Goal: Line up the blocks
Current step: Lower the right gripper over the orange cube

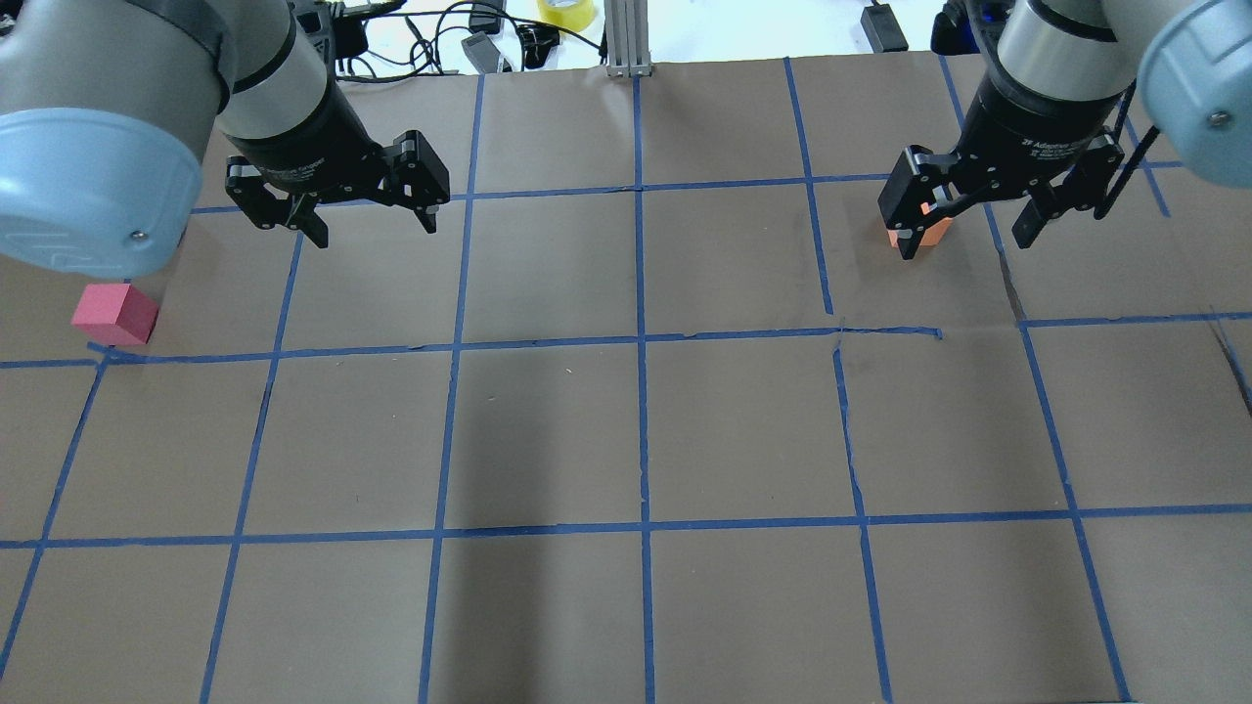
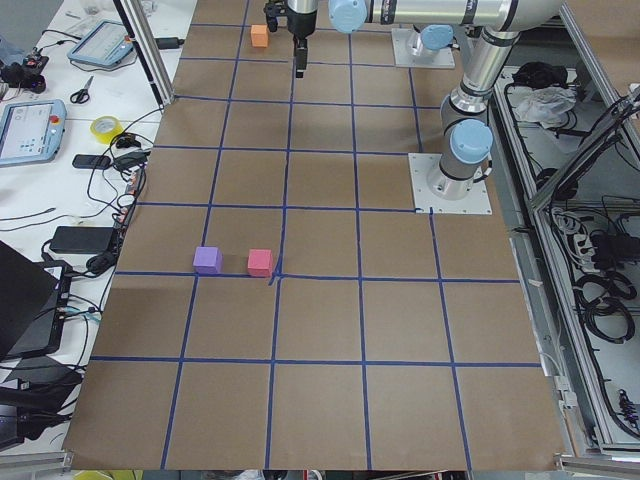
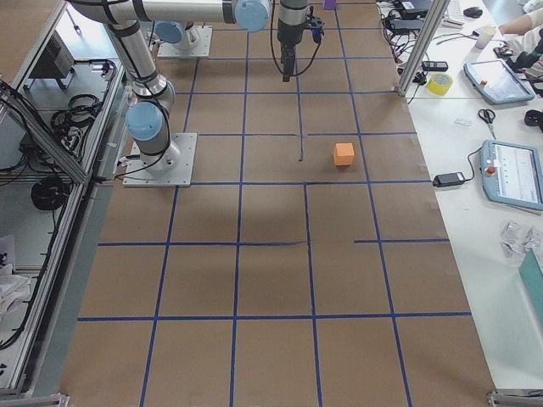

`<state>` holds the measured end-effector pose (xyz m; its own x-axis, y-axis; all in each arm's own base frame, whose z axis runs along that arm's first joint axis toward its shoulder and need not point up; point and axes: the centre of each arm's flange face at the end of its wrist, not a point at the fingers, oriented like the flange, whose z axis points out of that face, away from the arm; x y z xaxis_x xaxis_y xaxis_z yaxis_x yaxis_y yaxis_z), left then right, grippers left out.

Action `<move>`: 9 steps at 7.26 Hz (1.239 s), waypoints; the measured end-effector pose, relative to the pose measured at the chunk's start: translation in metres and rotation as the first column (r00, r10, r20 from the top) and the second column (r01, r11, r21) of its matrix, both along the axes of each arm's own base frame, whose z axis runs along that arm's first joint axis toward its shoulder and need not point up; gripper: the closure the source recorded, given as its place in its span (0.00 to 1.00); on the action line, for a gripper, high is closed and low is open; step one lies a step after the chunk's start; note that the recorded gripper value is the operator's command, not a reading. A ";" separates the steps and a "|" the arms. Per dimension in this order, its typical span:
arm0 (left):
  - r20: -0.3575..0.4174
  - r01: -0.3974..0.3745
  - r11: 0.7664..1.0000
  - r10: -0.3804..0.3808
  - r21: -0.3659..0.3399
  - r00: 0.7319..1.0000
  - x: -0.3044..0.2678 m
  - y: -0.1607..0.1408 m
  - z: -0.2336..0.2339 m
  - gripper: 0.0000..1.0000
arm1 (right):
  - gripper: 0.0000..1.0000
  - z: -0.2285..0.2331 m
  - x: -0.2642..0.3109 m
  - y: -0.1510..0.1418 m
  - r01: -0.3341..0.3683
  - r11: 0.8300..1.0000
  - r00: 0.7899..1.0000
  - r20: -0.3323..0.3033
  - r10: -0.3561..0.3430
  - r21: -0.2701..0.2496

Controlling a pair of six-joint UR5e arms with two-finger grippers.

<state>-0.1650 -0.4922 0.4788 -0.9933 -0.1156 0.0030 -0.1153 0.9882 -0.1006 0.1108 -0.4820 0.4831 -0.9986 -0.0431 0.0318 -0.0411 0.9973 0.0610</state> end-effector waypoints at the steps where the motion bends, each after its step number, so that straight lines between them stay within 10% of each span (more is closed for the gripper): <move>1: 0.002 0.002 1.000 -0.002 0.001 1.000 0.000 0.002 0.000 0.00 | 0.00 0.000 0.000 0.000 0.000 1.000 1.000 0.000 0.000 0.000; 9: 0.011 0.007 1.000 -0.007 0.001 1.000 0.001 0.007 0.000 0.00 | 0.00 -0.010 -0.017 -0.022 -0.006 0.999 0.998 -0.064 0.003 -0.042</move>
<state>-0.1637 -0.4849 0.4791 -0.9941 -0.1085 -0.0078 -0.1071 0.9891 -0.1008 0.0941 -0.5042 0.4730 -0.9942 -0.0450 0.0975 -0.0431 0.9988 0.0213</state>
